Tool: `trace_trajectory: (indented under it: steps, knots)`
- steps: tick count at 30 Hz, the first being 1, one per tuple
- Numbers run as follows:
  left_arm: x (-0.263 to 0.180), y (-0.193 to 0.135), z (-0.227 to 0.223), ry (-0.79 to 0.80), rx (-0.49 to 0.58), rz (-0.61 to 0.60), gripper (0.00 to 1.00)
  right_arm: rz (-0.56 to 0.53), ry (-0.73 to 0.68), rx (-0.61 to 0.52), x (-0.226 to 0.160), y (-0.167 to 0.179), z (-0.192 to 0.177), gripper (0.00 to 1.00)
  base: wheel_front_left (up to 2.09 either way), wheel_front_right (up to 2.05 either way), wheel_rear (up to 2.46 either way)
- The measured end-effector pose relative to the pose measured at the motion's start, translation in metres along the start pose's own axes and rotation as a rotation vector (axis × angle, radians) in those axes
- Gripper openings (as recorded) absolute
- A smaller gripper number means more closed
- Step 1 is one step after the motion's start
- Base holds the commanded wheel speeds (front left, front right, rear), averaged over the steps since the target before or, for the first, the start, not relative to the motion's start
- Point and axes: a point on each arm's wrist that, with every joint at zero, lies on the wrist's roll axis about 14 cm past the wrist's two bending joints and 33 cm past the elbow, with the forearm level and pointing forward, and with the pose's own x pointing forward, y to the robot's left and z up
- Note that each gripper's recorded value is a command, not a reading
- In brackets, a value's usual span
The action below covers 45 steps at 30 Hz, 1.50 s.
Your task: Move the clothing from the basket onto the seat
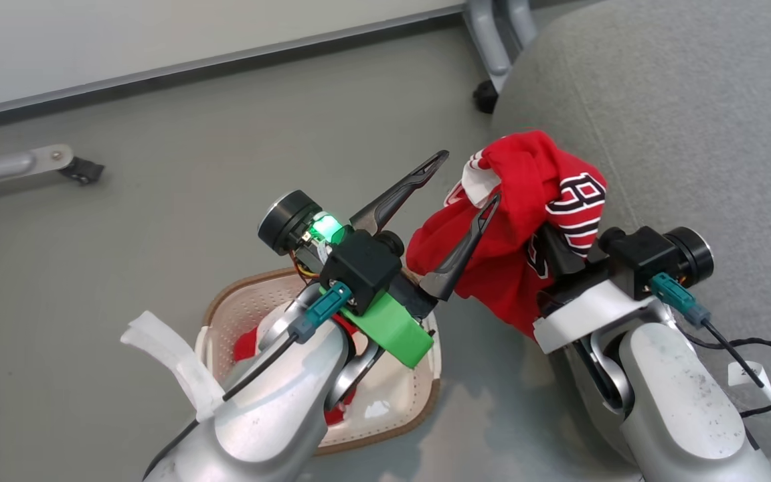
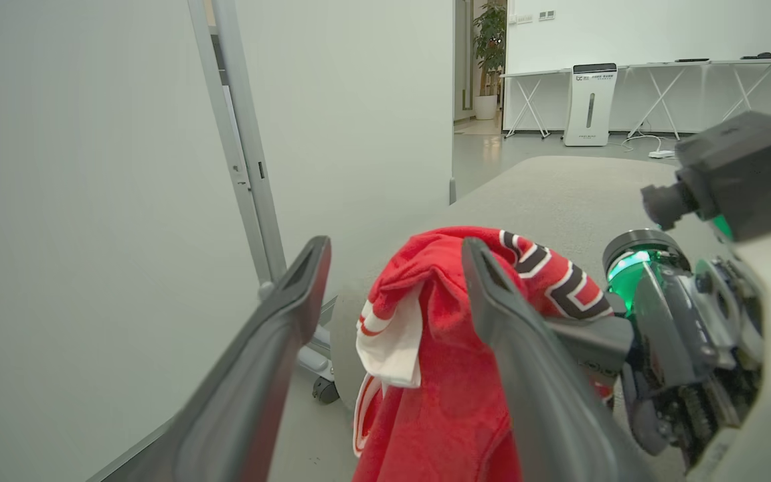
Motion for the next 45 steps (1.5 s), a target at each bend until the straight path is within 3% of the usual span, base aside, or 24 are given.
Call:
trace_trajectory:
  steps: [26,35,45]
  knots:
    - [0.04,-0.059,-0.048,0.047,-0.103,-0.234,1.0,-0.42,0.074,-0.05,-0.089,-0.119,-0.008,0.0,0.0,0.0,0.0]
    - [0.04,-0.059,-0.051,0.054,-0.112,-0.233,1.0,-0.454,0.054,-0.036,-0.093,-0.127,-0.003,0.0,0.0,0.0,0.0]
    - [0.038,-0.047,-0.069,0.077,-0.132,-0.212,1.0,-0.506,-0.106,-0.118,-0.059,-0.169,0.048,0.0,0.0,0.0,0.0]
